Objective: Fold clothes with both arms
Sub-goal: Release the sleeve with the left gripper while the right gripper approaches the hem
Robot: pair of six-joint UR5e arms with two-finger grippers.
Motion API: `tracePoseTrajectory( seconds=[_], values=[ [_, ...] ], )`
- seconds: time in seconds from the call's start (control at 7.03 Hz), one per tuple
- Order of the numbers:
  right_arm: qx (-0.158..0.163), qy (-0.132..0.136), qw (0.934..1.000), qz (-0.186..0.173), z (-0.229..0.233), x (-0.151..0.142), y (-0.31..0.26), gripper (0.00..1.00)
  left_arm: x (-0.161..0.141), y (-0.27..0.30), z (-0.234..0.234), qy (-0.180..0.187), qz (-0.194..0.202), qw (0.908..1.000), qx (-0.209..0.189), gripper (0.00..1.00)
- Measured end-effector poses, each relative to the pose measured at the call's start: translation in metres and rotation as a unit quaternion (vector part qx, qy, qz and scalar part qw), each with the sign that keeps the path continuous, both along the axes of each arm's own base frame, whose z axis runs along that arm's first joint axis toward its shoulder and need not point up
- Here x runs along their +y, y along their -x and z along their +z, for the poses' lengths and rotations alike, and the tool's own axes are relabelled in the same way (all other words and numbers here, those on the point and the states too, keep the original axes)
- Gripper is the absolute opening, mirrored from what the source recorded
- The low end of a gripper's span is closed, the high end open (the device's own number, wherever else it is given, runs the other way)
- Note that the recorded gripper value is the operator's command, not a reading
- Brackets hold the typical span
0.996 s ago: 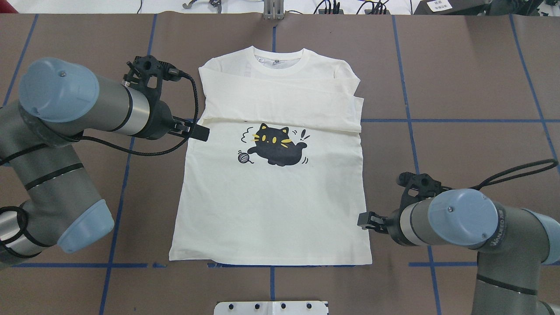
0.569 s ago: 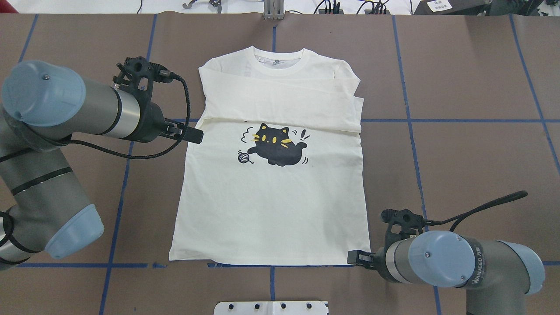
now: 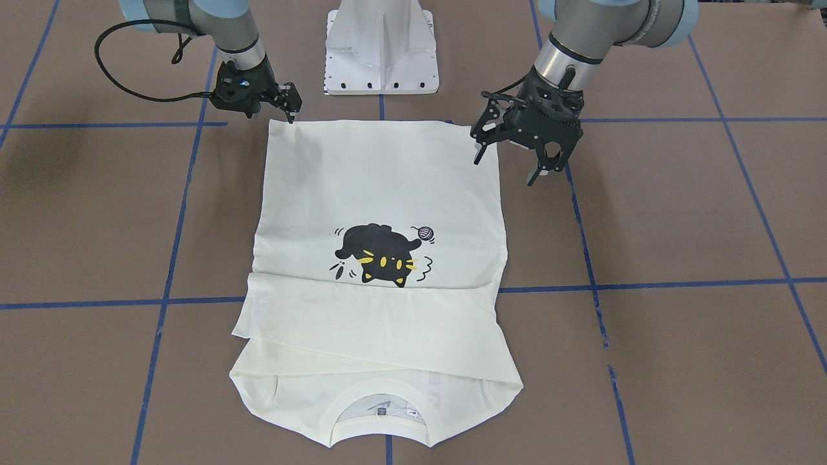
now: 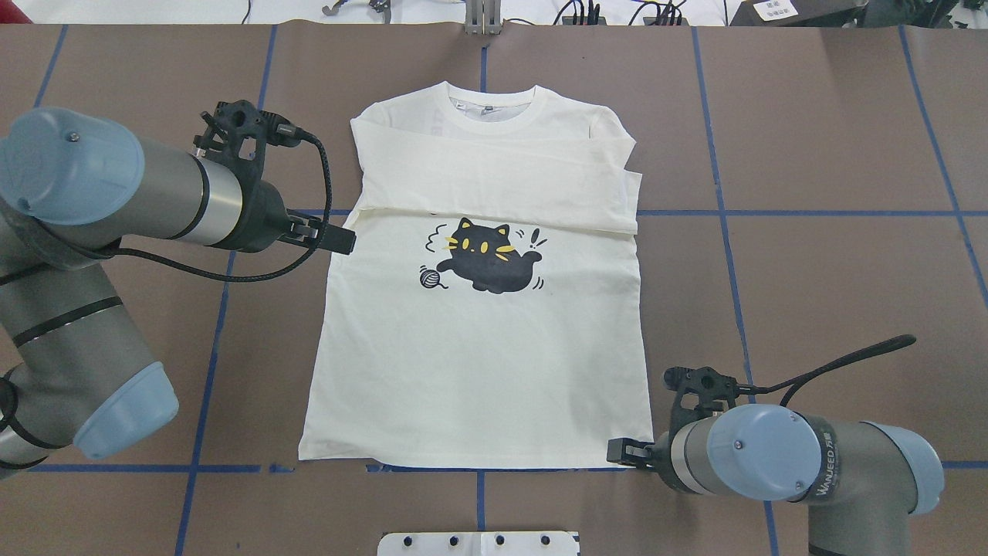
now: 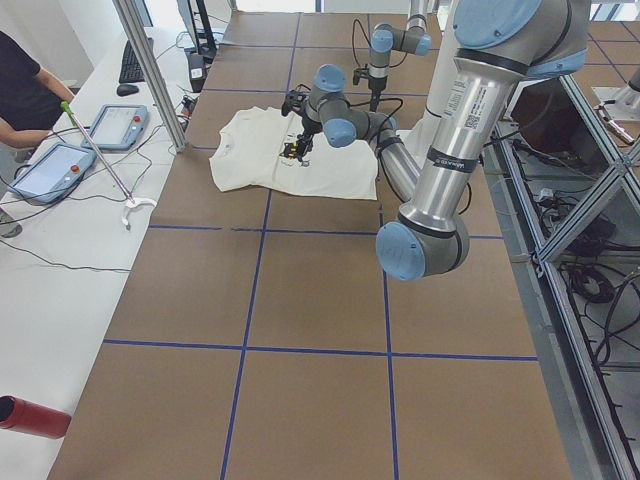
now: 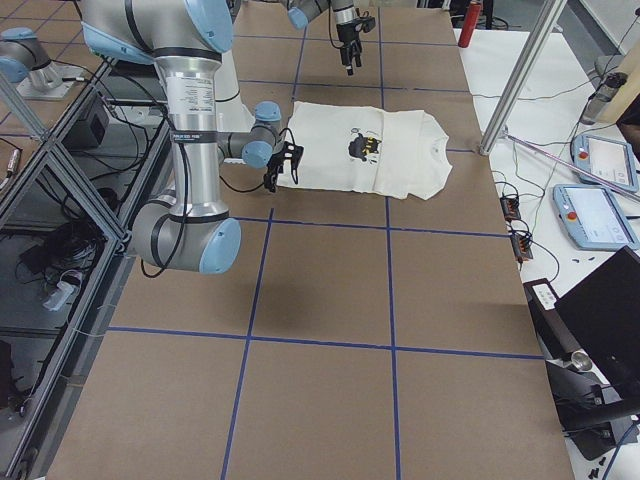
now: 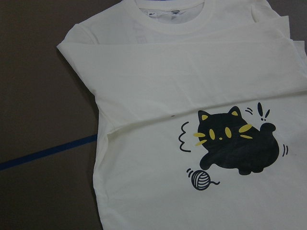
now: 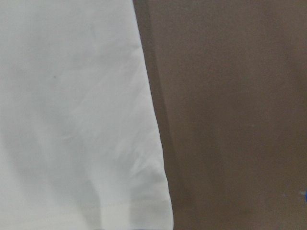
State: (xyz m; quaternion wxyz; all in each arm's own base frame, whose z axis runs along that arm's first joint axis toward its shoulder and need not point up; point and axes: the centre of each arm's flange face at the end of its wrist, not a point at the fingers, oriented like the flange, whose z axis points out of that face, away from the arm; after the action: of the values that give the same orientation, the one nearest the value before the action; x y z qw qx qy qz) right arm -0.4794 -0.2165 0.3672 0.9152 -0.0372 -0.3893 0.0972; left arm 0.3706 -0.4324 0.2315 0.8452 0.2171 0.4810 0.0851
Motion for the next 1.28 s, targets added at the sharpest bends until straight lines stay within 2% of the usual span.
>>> tracePoseTrajectory(
  seconds=[0.14, 0.43, 0.57, 0.71, 0.85, 1.28],
  values=[
    [0.001, -0.002, 1.0000, 0.004, 0.000, -0.005, 0.000, 0.96, 0.000, 0.001, -0.001, -0.001, 0.000, 1.0000, 0.001, 1.00],
    [0.003, -0.005, 1.0000, 0.008, 0.001, -0.014, 0.004, 0.80, 0.001, 0.002, -0.003, -0.002, -0.001, 1.0000, 0.003, 1.00],
    [0.003, -0.005, 1.0000, 0.008, 0.000, -0.016, 0.008, 0.69, 0.001, 0.002, -0.003, -0.002, -0.001, 1.0000, 0.003, 1.00],
    [0.003, -0.004, 1.0000, 0.007, 0.000, -0.016, 0.011, 0.53, 0.001, 0.003, -0.003, -0.003, 0.000, 1.0000, 0.003, 1.00],
    [0.003, -0.003, 1.0000, 0.006, -0.001, -0.016, 0.011, 0.48, 0.002, 0.003, -0.004, -0.003, 0.000, 1.0000, 0.004, 1.00],
    [-0.002, -0.002, 1.0000, 0.005, -0.004, -0.016, 0.009, 0.46, 0.002, 0.005, -0.006, -0.004, 0.000, 1.0000, 0.006, 1.00]
  ],
)
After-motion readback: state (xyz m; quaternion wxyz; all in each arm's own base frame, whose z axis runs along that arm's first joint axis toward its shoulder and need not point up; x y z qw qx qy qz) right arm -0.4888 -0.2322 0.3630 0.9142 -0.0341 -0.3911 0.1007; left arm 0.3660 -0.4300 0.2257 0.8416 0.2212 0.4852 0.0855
